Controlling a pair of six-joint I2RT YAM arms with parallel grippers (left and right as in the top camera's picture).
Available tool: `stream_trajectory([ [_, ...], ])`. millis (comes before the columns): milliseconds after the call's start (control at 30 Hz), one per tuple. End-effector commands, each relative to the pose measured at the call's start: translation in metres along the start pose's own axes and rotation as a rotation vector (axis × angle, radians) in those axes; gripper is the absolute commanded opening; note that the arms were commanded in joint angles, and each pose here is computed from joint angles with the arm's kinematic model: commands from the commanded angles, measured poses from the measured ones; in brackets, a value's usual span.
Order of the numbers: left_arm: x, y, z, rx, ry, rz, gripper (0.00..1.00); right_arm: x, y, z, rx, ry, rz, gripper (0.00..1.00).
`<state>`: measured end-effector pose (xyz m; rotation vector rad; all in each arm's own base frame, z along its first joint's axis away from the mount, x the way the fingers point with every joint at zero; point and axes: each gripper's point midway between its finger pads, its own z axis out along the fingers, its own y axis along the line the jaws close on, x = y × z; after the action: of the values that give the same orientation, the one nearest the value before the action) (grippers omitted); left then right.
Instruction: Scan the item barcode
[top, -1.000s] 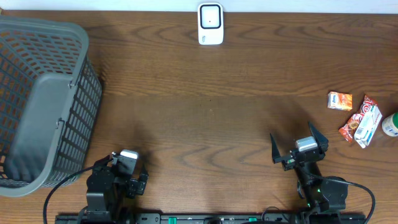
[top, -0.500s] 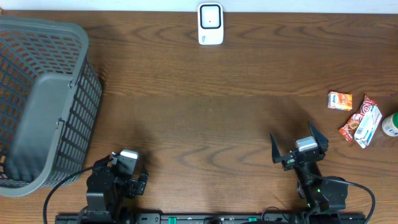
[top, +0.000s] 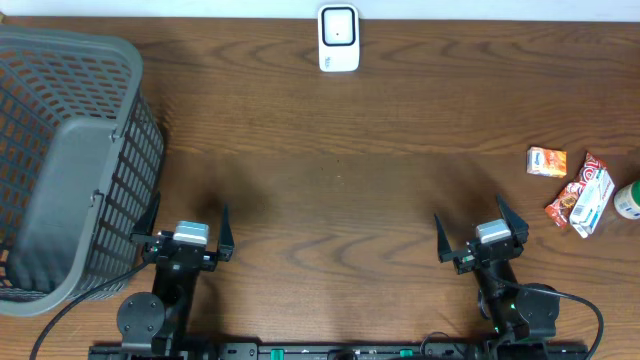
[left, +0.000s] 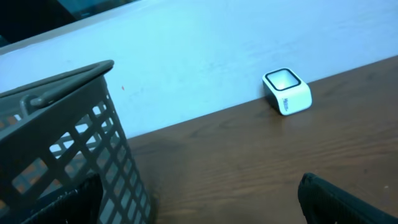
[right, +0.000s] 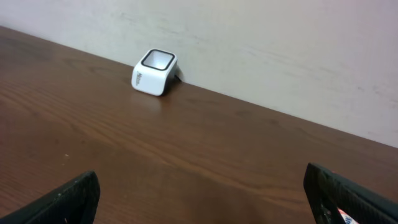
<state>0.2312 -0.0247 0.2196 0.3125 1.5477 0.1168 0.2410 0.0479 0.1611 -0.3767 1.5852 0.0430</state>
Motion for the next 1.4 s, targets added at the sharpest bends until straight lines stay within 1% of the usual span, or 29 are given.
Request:
stream_trajectory([
  [0, 0.003, -0.002, 0.003, 0.001, -0.026, 0.004, 0.98, 0.0, -0.001, -0.001, 0.001, -0.004, 0.015, 0.99],
  [100, 0.011, -0.004, 0.009, -0.01, -0.069, 0.007, 0.98, 0.0, -0.001, -0.001, 0.001, -0.004, 0.015, 0.99],
  [200, 0.025, -0.007, 0.013, -0.012, -0.076, 0.003, 0.98, 0.0, -0.001, -0.001, 0.001, -0.004, 0.015, 0.99],
  [333, 0.049, -0.008, 0.014, -0.022, 0.016, -0.006, 0.98, 0.0, -0.001, -0.001, 0.001, -0.004, 0.015, 0.99],
  [467, 0.083, -0.015, 0.011, 0.0, 0.155, -0.02, 0.99, 0.0, -0.001, -0.001, 0.001, -0.004, 0.015, 0.99],
  [533, 0.081, -0.014, 0.012, -0.006, 0.149, -0.04, 0.99, 0.0, -0.001, -0.001, 0.001, -0.003, 0.015, 0.99],
  [1367, 0.081, -0.014, 0.012, -0.006, 0.15, -0.039, 0.98, 0.0, -0.001, -0.001, 0.001, -0.003, 0.015, 0.99],
])
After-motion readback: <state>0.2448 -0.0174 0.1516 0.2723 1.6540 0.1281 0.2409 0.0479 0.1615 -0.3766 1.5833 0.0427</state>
